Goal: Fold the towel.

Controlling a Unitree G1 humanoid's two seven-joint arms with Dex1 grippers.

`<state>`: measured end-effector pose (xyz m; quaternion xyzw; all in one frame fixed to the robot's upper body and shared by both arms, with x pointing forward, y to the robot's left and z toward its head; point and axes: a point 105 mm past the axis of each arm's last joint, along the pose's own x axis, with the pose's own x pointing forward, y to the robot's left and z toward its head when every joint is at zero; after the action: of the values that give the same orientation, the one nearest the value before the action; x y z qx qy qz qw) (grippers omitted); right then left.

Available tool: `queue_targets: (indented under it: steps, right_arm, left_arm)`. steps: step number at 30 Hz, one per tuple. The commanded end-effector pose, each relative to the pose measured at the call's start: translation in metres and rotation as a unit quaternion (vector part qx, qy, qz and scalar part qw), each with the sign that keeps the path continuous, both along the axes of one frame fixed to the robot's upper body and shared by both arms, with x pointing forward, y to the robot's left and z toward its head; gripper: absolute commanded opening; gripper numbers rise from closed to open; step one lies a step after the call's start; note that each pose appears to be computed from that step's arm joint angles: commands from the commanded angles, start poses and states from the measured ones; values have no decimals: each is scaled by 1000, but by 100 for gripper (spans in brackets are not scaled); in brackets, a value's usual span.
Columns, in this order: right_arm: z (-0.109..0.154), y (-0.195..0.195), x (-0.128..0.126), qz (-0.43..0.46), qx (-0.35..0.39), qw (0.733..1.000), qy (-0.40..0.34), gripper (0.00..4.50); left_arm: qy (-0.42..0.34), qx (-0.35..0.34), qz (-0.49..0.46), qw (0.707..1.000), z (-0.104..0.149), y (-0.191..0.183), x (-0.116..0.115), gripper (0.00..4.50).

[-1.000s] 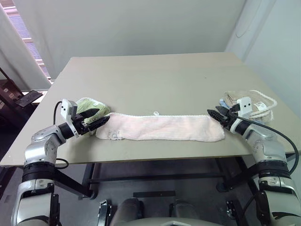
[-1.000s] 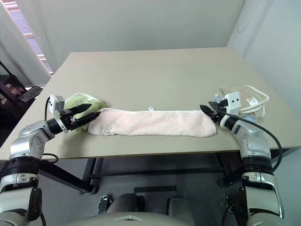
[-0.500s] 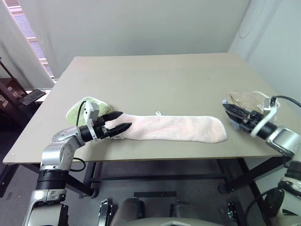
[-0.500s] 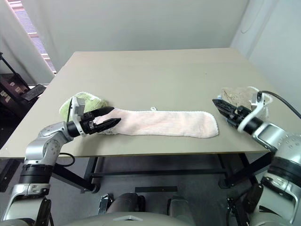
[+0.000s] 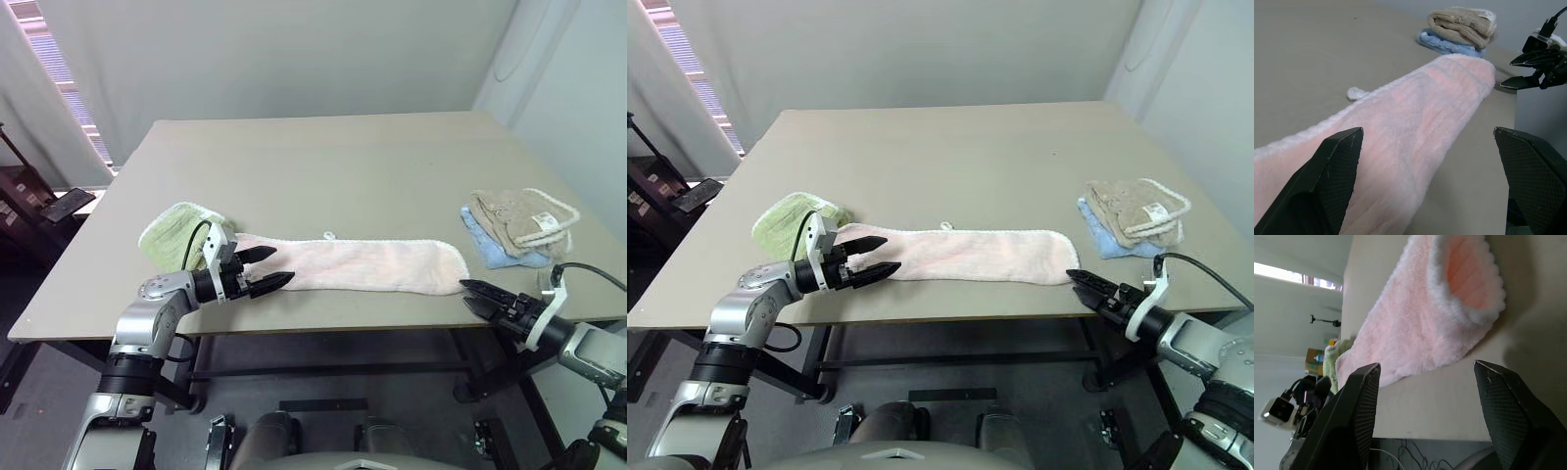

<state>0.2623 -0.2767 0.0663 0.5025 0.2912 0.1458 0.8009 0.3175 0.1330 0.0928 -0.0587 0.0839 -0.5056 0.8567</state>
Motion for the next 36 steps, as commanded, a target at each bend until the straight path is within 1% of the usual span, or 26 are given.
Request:
queue_targets:
  steps: [1,5,10,16,19,26,27,31,36]
  right_arm:
    - [-3,-4,13,-32,-12,999,-6,315]
    - [-10,-11,30,-70,-20,997,6,315]
    - [-14,-21,40,-109,-20,994,16,315]
    - [-10,-3,48,-78,-13,997,2,315]
    - [-10,5,47,-61,-14,998,-1,252]
    - [-12,0,47,-92,-9,996,-5,9]
    - [-12,-3,45,-98,-10,995,-8,1]
    - [-7,-23,37,-132,-8,991,-23,1]
    - [3,-61,19,-169,-40,984,-37,1]
  left_arm:
    - [-20,-2,2,1000,10,-1,4,450]
    - [-20,-2,5,1000,11,-1,3,450]
    - [-17,2,15,1000,10,3,3,450]
    - [-15,7,25,1000,11,7,5,450]
    - [-16,7,29,999,11,8,6,450]
    - [-15,6,42,999,12,12,10,450]
    - [-15,5,46,999,12,14,11,450]
    - [-15,6,57,998,13,18,15,450]
    - [-14,8,62,998,12,20,17,450]
